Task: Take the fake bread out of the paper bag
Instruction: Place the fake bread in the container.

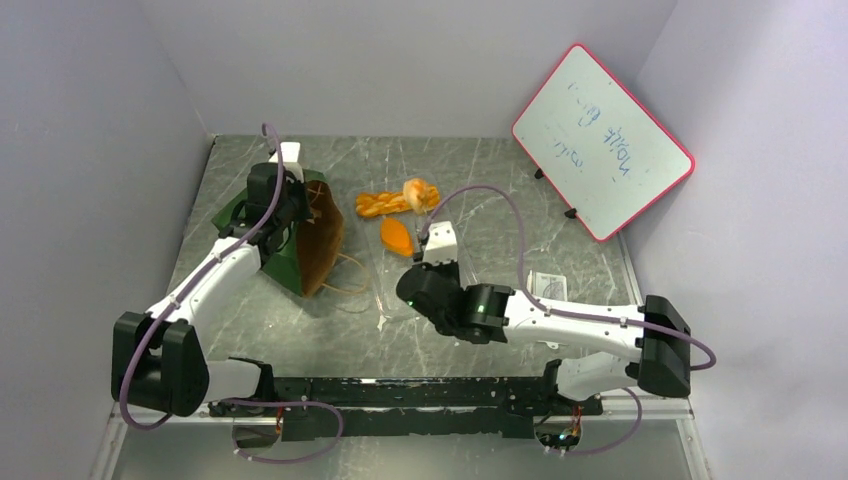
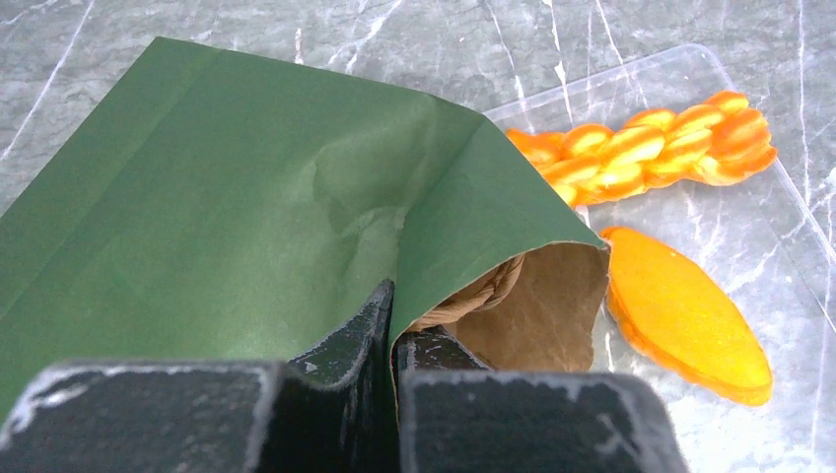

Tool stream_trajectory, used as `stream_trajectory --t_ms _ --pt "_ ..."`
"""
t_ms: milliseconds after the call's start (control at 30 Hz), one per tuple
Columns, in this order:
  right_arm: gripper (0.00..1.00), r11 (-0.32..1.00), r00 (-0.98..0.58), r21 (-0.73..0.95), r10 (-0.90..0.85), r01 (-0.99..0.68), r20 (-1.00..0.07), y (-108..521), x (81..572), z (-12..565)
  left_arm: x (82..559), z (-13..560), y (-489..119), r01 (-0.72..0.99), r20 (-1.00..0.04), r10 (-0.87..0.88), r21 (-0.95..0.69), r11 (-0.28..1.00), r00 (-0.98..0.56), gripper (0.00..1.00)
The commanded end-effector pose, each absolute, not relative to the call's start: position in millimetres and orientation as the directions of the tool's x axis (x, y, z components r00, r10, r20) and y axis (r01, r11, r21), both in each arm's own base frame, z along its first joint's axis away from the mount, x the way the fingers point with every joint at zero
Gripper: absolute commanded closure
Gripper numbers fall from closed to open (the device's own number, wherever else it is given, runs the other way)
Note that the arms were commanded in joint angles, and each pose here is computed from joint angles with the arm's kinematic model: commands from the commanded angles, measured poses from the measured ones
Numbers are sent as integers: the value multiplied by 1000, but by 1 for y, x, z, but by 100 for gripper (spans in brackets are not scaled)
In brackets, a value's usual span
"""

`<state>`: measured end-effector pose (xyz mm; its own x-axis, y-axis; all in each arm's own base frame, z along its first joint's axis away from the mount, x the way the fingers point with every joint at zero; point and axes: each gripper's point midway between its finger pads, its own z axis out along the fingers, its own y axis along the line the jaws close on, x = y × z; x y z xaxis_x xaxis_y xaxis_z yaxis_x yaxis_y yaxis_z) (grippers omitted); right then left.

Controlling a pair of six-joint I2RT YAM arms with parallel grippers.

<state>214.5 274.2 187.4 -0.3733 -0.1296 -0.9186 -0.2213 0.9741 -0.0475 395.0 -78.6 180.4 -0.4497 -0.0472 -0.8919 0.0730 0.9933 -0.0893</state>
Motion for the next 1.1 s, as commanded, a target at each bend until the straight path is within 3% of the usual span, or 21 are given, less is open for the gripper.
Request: stream_trajectory --t_ms 0,567,867,1067 --pt "93 980 -381 -60 -129 -188 -916 254 234 179 391 190 -77 80 -905 -62 -105 991 -421 93" --pt "92 972 -522 -127 -213 -196 -826 240 252 90 385 194 -82 108 -912 -80 -134 985 -402 93" --pt "78 975 -561 -74 -183 -211 -807 239 266 71 385 191 -85 116 -908 -85 -144 983 -409 93" --pt "76 974 -562 -51 -170 -221 -809 245 279 67 386 191 -85 115 -908 -83 -142 983 -411 93"
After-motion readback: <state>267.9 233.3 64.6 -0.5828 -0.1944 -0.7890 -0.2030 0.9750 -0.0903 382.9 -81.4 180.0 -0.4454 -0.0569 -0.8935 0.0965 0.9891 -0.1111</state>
